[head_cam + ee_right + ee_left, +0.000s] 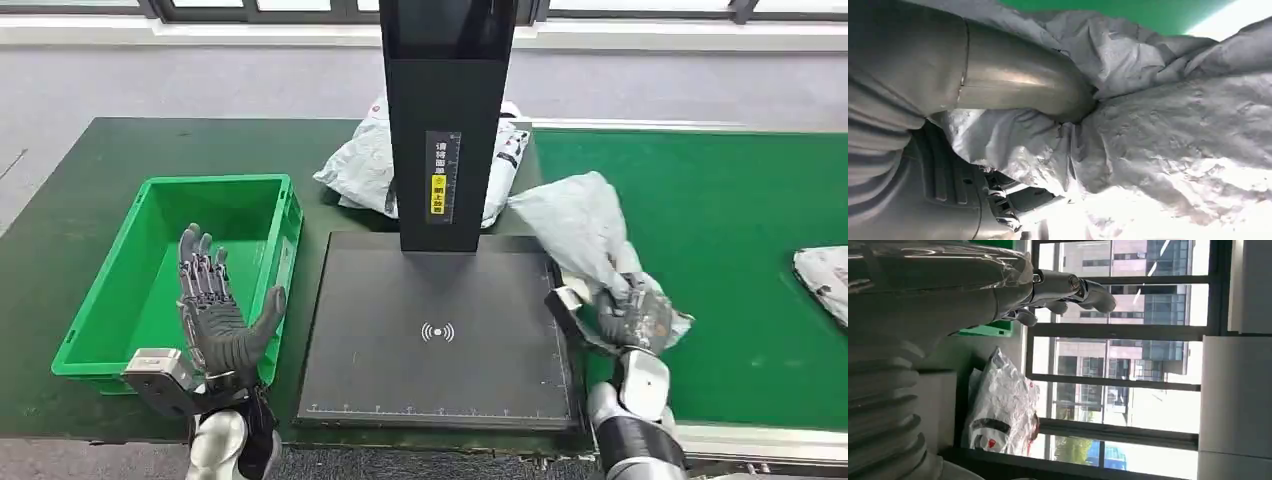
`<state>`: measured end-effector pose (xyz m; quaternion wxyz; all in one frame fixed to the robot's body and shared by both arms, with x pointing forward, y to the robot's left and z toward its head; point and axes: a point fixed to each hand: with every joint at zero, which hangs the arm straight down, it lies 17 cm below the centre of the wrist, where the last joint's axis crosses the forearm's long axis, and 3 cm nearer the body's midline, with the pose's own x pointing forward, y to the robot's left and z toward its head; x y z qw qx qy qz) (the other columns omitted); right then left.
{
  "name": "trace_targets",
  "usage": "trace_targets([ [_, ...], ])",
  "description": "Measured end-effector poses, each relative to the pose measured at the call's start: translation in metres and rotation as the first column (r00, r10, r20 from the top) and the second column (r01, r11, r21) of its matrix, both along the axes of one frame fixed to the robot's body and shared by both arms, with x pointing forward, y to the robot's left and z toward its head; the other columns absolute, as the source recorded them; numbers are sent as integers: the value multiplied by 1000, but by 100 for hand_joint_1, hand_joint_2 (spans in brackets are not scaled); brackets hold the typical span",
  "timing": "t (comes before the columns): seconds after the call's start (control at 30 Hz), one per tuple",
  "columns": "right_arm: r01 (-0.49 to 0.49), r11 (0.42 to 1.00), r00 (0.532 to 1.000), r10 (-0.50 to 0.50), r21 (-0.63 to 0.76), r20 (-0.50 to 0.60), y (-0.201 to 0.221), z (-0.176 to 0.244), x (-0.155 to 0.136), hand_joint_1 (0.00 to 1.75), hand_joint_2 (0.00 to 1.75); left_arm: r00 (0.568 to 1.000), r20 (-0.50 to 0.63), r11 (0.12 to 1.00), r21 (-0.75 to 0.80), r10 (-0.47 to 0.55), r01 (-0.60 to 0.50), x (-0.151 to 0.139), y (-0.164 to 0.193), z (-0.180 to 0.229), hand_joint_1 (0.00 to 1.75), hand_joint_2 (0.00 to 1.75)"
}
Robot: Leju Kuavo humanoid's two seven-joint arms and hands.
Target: Moved the parcel from conveyor to table for the left to box.
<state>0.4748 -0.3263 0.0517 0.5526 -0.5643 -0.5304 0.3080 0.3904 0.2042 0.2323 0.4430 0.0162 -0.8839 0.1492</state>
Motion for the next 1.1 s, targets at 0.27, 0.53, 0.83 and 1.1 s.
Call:
trace_targets([
  [0.27, -170, 985, 967, 162, 22, 194, 96, 69, -27, 175, 175, 1000, -5, 1000, 4, 18, -18, -1, 7, -2, 0, 175],
  [0.53, -256, 966, 947, 244, 29, 211, 125, 92, -30, 175, 175, 1000, -10, 1000, 8, 18, -18, -3, 8, -4, 0, 175],
  [0.83, -329, 944, 927, 318, 26, 198, 151, 97, -30, 175, 175, 1000, -9, 1000, 11, 15, -15, -3, 7, -4, 0, 175],
  [1.1, -335, 942, 926, 324, 28, 192, 153, 96, -30, 175, 175, 1000, -8, 1000, 11, 14, -14, -3, 7, -4, 0, 175],
])
